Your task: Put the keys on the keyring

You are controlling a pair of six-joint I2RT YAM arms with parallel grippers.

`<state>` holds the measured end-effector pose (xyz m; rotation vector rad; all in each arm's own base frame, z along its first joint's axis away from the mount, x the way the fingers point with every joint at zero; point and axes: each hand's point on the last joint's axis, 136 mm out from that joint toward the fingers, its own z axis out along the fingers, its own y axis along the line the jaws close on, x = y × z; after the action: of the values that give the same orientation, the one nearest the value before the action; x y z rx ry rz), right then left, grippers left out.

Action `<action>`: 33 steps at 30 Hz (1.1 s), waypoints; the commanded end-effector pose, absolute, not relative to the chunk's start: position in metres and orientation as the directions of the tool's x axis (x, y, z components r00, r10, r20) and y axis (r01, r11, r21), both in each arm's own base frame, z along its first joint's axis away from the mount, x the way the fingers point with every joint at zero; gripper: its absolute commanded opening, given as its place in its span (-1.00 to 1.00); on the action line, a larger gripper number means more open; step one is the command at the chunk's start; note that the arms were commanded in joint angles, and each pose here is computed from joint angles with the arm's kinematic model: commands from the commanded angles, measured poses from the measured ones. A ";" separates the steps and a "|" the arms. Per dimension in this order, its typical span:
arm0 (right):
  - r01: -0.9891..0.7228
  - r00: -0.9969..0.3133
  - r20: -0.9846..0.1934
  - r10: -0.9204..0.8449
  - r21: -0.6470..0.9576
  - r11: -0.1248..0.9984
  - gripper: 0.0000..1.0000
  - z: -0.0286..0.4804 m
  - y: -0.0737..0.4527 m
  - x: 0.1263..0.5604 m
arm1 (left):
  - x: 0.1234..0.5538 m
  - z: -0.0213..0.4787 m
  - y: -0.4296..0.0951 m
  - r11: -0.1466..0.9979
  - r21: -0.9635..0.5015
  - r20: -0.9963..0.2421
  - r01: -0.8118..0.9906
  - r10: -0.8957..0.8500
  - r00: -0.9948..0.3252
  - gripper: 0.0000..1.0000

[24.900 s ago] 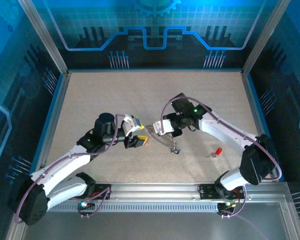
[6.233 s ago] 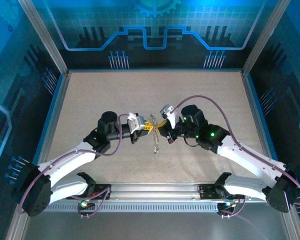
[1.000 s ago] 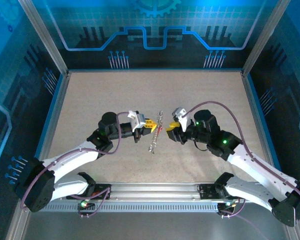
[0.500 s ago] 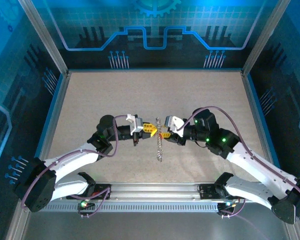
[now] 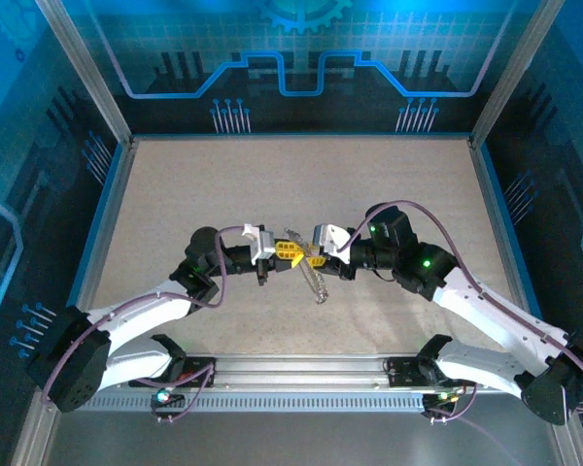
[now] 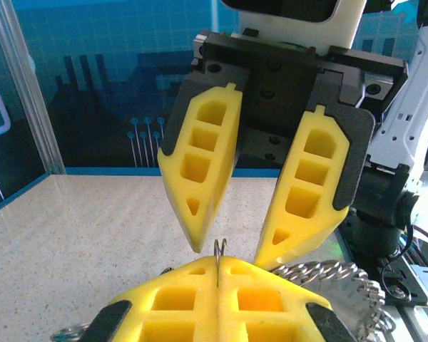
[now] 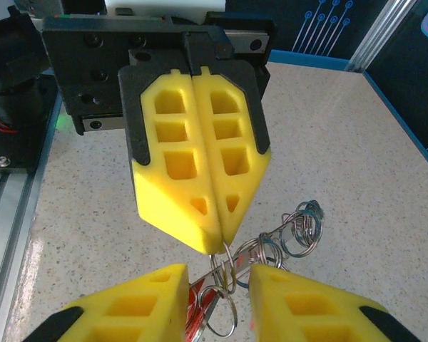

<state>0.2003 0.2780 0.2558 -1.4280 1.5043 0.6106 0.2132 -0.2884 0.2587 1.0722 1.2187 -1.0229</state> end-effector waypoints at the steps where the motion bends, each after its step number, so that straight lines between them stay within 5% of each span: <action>1: -0.956 0.130 -0.878 -0.461 -0.234 0.177 -0.44 0.260 0.281 0.195 | 0.201 0.278 -0.287 0.172 0.128 -0.985 0.977 -0.092 0.145 -1.00; 6: -0.957 0.111 -0.883 -0.457 -0.218 0.189 -0.48 0.258 0.281 0.195 | 0.200 0.280 -0.286 0.168 0.136 -0.982 0.976 -0.109 0.155 -1.00; 18: -0.974 0.109 -0.897 -0.429 -0.182 0.134 -1.00 0.262 0.287 0.187 | 0.197 0.280 -0.289 0.133 0.125 -0.975 0.983 -0.167 0.147 -1.00; 23: -0.974 0.118 -0.893 -0.434 -0.189 0.126 -1.00 0.264 0.284 0.184 | 0.200 0.276 -0.288 0.155 0.114 -0.978 0.981 -0.154 0.138 -1.00; 27: -0.968 0.117 -0.880 -0.461 -0.204 0.144 -1.00 0.265 0.278 0.185 | 0.204 0.261 -0.288 0.176 0.090 -0.993 0.980 -0.066 0.102 -0.58; 33: -0.966 0.119 -0.847 -0.518 -0.219 0.136 -1.00 0.262 0.270 0.183 | 0.206 0.240 -0.287 0.171 0.047 -0.990 0.984 0.143 0.023 -0.46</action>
<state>0.1861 0.2720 0.2425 -1.4896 1.5758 0.6633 0.2074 -0.2883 0.2526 1.1209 1.2664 -1.0287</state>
